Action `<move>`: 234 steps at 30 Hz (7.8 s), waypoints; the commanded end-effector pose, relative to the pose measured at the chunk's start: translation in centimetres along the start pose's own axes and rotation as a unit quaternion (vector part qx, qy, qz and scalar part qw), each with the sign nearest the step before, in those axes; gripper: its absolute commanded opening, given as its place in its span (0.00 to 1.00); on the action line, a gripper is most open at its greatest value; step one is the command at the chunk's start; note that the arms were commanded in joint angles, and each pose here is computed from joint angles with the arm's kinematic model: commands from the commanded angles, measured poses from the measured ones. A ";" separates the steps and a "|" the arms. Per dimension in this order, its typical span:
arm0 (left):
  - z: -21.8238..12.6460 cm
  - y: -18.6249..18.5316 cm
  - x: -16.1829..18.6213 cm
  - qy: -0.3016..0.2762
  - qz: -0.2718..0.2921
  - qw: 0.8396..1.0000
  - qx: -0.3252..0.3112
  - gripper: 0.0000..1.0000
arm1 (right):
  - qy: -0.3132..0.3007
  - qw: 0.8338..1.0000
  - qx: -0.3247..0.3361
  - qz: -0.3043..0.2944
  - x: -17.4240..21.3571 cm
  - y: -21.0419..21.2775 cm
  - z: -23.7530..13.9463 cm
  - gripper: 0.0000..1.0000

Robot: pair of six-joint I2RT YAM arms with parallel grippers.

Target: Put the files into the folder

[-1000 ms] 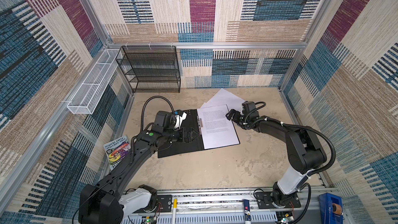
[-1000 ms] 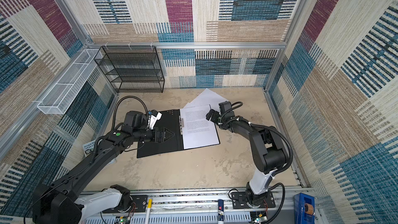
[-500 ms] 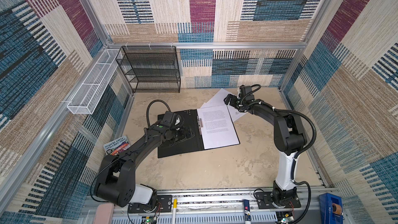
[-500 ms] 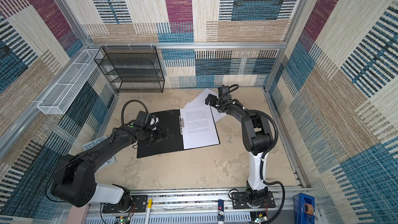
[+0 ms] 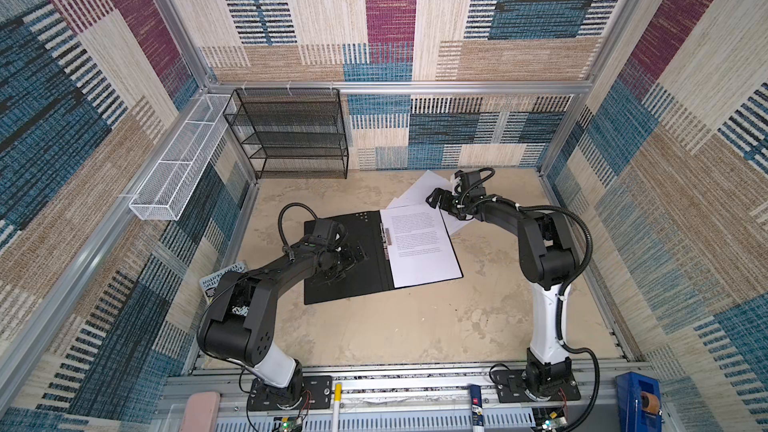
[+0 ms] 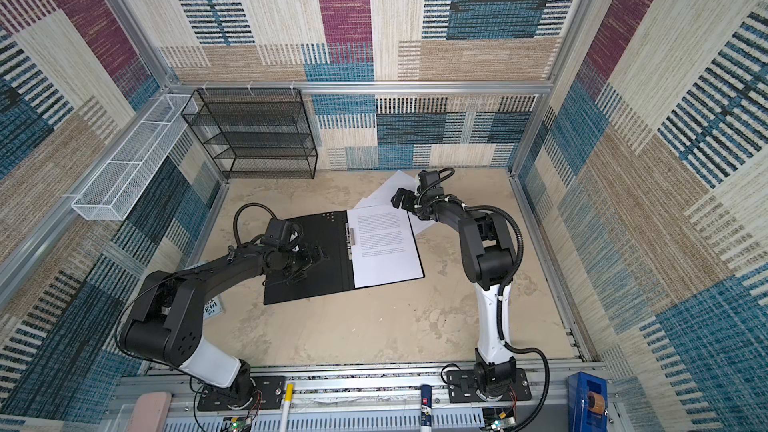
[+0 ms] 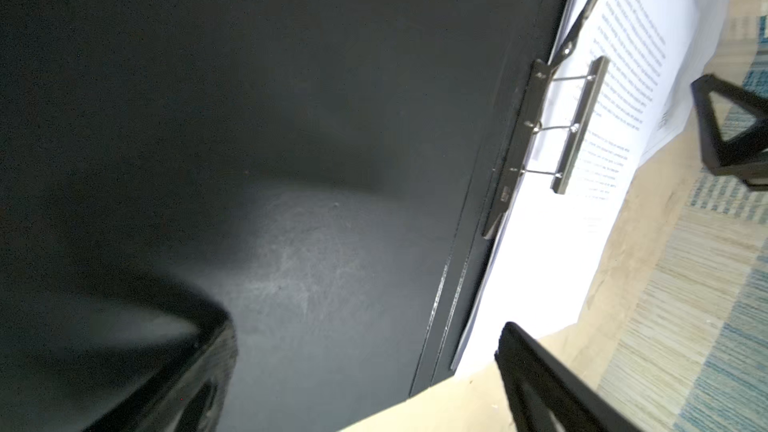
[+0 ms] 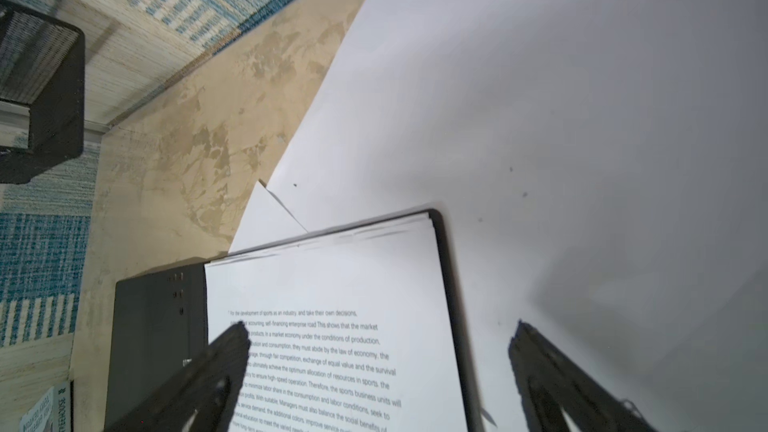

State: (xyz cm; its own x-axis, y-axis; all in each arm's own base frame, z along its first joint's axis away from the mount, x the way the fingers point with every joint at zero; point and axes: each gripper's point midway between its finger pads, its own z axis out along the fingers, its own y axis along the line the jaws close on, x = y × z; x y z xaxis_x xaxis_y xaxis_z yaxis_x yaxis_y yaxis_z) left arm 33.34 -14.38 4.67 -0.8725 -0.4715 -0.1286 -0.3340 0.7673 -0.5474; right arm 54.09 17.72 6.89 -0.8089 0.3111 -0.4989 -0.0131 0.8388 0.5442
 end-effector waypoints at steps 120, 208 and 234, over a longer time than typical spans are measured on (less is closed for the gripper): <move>-4.8 -12.0 10.8 0.151 0.202 0.949 0.191 0.99 | 0.013 0.994 0.061 0.094 6.8 -7.2 -13.9 0.86; 16.1 -21.2 21.3 0.167 0.273 0.947 0.036 0.99 | -0.059 0.968 0.136 0.200 4.9 -20.8 -17.6 1.00; 16.4 -20.9 21.2 0.170 0.276 0.946 0.029 0.99 | -0.023 0.979 0.061 0.192 7.1 -17.0 -17.4 1.00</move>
State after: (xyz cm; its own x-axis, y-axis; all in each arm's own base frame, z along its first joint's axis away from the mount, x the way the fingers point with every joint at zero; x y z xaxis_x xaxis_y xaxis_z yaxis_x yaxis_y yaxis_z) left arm 29.95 -51.56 4.88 -0.9407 0.1485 -0.3048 0.3191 0.6922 -0.6474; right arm 38.90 -1.65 5.72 -0.7138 0.6225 -0.3210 0.3182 0.6965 0.6431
